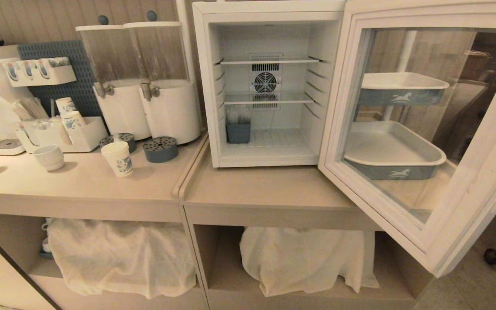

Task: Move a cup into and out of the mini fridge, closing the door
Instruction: Close the freezer door

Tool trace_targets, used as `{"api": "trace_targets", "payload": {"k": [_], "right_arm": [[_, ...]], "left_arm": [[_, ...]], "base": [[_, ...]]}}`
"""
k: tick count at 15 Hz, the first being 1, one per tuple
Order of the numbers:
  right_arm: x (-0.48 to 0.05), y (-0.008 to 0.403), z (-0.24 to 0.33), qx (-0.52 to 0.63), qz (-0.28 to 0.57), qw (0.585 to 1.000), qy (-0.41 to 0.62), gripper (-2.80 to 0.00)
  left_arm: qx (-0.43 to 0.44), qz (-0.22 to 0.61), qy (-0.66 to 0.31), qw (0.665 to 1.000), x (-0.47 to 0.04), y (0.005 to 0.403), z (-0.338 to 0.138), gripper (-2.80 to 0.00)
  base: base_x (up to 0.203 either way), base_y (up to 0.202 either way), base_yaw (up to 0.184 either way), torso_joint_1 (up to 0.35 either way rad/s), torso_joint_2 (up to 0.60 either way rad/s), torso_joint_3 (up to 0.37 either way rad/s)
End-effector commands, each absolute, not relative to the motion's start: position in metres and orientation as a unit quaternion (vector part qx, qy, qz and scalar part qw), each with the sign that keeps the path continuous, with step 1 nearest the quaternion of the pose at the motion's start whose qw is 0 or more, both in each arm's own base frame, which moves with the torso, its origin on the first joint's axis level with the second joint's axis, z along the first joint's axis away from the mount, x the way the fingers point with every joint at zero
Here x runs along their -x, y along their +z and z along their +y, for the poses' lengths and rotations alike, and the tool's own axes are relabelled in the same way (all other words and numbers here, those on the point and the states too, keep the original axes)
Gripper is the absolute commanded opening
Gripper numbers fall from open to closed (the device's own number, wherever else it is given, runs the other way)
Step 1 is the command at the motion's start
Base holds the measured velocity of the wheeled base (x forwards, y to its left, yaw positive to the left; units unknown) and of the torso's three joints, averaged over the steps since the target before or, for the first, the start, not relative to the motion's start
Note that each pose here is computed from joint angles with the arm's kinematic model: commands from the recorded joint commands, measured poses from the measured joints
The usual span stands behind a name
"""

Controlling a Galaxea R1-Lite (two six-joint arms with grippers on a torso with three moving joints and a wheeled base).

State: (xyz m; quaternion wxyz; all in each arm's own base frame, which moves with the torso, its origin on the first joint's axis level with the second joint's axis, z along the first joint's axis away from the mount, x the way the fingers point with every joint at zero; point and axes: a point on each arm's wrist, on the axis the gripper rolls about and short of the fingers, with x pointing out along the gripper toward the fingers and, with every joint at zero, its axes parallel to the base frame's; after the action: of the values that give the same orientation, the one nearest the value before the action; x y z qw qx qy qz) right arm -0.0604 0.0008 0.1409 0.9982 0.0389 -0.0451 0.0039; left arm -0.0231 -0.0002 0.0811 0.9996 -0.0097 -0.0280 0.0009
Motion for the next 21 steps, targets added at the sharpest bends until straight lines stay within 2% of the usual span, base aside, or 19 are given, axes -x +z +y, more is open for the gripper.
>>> {"api": "trace_targets", "payload": {"k": [1,3,7,10,12,14,18,21], "right_arm": [[0.085,0.175,0.001,-0.043,-0.106,0.993,0.005,-2.80],[0.091,0.201,0.000,-0.060,-0.118,0.991,-0.009,-2.80],[0.049,0.255,-0.010,-0.112,-0.089,0.989,-0.034,-2.80],[0.034,0.265,-0.024,-0.164,-0.048,0.985,0.034,-2.80],[0.025,0.263,-0.024,-0.162,0.020,0.984,0.075,-2.80],[0.020,0.268,-0.022,-0.152,0.048,0.984,0.080,-2.80],[-0.007,0.271,-0.009,-0.153,0.084,0.983,-0.052,-2.80],[-0.035,0.270,-0.004,-0.183,0.086,0.963,-0.180,-2.80]], "left_arm": [[0.010,-0.018,0.001,1.000,0.022,0.076,0.000,-2.80],[0.010,-0.018,0.001,1.000,0.022,0.076,0.000,-2.80],[0.010,-0.018,0.001,1.000,0.022,0.076,0.000,-2.80],[0.010,-0.018,0.001,1.000,0.022,0.076,0.000,-2.80],[0.010,-0.018,0.001,1.000,0.022,0.076,0.000,-2.80],[0.010,-0.018,0.001,1.000,0.022,0.076,0.000,-2.80],[0.010,-0.018,0.001,1.000,0.022,0.076,0.000,-2.80],[0.011,-0.018,0.001,1.000,0.022,0.076,0.000,-2.80]], "base": [[0.000,0.000,0.000,0.000,0.00,0.000],[0.000,0.000,0.000,0.000,0.00,0.000],[0.000,0.000,0.000,0.000,0.00,0.000],[0.000,0.000,0.000,0.000,0.00,0.000],[0.000,0.000,0.000,0.000,0.00,0.000],[0.000,0.000,0.000,0.000,0.00,0.000],[0.000,0.000,0.000,0.000,0.00,0.000],[0.000,0.000,0.000,0.000,0.00,0.000]]}}
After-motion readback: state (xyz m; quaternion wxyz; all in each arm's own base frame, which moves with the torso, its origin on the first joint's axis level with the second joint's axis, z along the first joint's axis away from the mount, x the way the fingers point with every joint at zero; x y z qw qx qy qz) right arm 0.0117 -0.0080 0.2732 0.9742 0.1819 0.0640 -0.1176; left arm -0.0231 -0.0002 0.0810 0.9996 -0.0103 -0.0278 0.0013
